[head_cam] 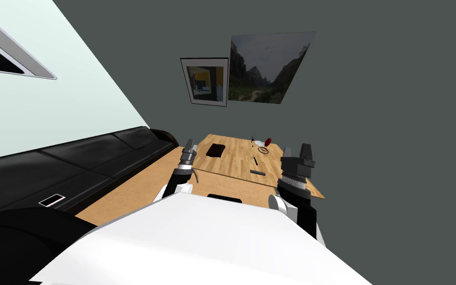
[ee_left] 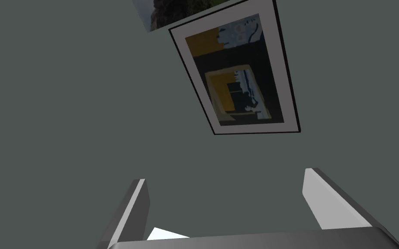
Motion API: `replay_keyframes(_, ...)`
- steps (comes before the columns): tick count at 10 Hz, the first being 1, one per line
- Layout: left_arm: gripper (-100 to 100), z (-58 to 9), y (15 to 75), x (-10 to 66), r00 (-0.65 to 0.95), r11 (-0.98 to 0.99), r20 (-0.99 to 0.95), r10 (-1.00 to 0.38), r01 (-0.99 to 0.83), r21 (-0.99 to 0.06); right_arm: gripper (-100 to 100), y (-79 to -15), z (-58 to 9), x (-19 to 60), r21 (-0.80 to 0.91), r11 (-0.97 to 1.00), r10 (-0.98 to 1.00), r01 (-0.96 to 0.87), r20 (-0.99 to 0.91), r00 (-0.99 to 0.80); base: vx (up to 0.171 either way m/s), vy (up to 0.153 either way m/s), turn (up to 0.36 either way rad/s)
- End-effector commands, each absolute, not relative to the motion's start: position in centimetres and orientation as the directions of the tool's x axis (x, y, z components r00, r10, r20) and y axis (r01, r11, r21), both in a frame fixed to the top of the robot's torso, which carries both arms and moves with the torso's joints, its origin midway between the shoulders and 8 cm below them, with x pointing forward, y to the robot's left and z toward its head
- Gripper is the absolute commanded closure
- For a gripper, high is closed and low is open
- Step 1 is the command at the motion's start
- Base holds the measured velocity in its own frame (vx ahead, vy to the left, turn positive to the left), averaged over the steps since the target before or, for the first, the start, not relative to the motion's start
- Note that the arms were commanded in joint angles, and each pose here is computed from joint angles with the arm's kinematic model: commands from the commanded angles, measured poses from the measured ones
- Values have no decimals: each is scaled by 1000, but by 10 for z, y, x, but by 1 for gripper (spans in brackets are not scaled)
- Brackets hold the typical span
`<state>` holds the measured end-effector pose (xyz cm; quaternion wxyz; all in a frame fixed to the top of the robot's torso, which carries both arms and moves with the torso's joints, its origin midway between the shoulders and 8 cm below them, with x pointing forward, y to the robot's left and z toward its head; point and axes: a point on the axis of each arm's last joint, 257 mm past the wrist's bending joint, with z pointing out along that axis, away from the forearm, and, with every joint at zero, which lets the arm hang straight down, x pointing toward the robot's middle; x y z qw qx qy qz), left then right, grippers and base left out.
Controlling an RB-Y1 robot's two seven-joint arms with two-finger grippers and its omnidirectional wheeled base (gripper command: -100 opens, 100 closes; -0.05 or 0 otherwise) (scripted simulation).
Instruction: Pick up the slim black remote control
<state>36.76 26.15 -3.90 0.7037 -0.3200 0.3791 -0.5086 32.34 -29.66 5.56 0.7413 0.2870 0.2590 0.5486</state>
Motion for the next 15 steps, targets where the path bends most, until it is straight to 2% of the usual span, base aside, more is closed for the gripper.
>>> replay_keyframes(1,0,-39,262,368,195,278,-208,-958,473,-836,-100,-289,52,327,711,244,964,-660,-104,244,0,4,14)
replay_keyframes(11,0,-39,262,368,195,278,-208,-958,473,-836,-100,-233,-28,355,736,369,911,-567,-408,62,-17,9,66)
replay_keyframes(15,0,-39,262,368,195,278,-208,-958,473,-836,-100,-215,-98,359,731,465,824,-500,-563,-57,-15,6,142)
